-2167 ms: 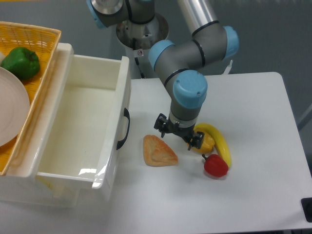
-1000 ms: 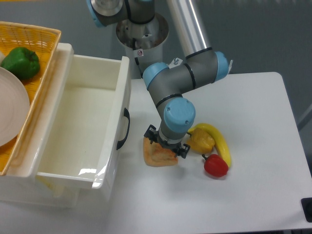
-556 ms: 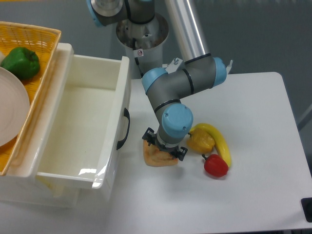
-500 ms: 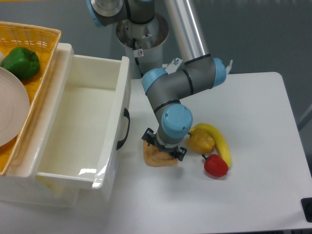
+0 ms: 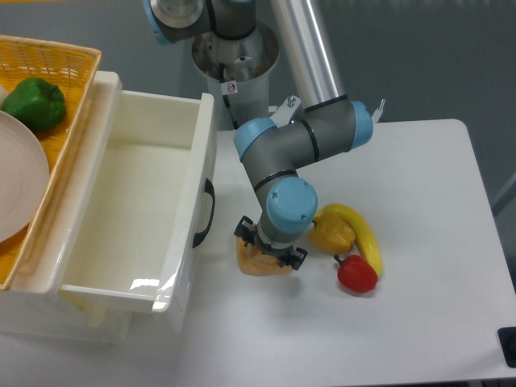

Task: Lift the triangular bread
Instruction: 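Lower the open gripper onto the bread and close on it, then lift the held bread up and carry it toward the banana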

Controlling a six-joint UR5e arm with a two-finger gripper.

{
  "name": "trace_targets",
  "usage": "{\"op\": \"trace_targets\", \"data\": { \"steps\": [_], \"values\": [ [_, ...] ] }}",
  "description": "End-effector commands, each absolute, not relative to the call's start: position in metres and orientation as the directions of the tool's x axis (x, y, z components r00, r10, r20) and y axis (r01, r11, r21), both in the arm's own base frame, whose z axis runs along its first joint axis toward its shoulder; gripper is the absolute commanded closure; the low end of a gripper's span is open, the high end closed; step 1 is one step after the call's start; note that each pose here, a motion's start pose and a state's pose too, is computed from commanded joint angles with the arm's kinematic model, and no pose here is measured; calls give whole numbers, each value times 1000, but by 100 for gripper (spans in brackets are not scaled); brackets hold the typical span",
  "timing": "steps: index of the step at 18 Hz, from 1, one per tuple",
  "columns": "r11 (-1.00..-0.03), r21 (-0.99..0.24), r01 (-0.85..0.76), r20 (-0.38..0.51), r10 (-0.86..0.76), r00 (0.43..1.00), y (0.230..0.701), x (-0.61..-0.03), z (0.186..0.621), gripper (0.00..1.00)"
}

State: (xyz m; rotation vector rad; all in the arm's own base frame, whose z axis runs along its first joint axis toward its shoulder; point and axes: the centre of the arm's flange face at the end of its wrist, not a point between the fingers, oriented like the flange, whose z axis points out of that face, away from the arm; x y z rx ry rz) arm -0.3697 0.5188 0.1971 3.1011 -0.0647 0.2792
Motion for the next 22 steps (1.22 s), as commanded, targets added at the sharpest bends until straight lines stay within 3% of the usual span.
{"op": "trace_targets", "data": {
  "steps": [3, 5, 10, 18, 22],
  "values": [
    [-999, 17, -35, 170, -31, 985, 522, -373, 202, 41],
    [-999, 17, -29, 165, -26, 986, 525, -377, 203, 62],
    [-1000, 8, -24, 158, -22, 987, 528, -385, 207, 93],
    [-1000, 2, -16, 154, -15, 988, 527, -412, 244, 94],
    [-994, -43, -100, 153, -106, 983, 518, -425, 279, 94]
  ]
}}
